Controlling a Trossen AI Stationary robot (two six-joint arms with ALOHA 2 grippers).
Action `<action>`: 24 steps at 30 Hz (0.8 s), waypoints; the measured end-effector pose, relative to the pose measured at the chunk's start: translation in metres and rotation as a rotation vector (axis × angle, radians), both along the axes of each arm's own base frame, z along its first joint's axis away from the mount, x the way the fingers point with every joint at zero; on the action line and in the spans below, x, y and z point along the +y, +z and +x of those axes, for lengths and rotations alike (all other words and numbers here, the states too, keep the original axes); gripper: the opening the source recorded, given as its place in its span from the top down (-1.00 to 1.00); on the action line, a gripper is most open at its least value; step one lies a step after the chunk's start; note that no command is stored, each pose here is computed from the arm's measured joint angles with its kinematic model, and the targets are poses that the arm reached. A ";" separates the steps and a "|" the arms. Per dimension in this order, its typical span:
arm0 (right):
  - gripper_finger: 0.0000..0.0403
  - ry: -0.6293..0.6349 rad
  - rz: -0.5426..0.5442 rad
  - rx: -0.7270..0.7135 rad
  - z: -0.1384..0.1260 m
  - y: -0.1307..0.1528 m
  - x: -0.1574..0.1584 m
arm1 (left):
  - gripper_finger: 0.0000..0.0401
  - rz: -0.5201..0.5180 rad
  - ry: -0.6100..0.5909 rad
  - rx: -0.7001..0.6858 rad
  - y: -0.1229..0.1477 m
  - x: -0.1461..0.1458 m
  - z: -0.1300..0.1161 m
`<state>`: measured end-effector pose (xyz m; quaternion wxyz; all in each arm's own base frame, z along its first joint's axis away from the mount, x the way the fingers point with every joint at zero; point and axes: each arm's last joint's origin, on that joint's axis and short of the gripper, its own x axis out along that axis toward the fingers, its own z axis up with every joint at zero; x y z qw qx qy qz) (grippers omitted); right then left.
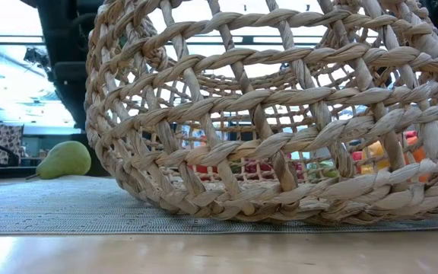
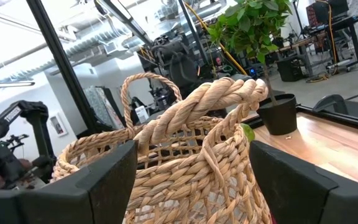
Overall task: Build produce basket
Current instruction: Put the green pear into the basket
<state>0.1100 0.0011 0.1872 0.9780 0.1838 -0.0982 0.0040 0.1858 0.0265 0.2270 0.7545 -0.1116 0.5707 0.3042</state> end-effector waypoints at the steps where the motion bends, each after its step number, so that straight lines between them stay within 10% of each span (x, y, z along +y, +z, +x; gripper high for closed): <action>1: -0.55 0.000 0.000 0.000 0.000 0.000 0.000 | -0.56 0.022 -0.003 -0.004 0.002 0.001 0.000; 11: -0.55 0.000 0.000 0.000 0.000 0.000 0.000 | -0.42 0.143 0.276 -0.104 0.005 0.017 -0.010; 24: -0.55 0.000 0.000 -0.007 0.000 0.001 0.000 | -0.57 0.025 0.447 -0.047 -0.030 0.036 -0.024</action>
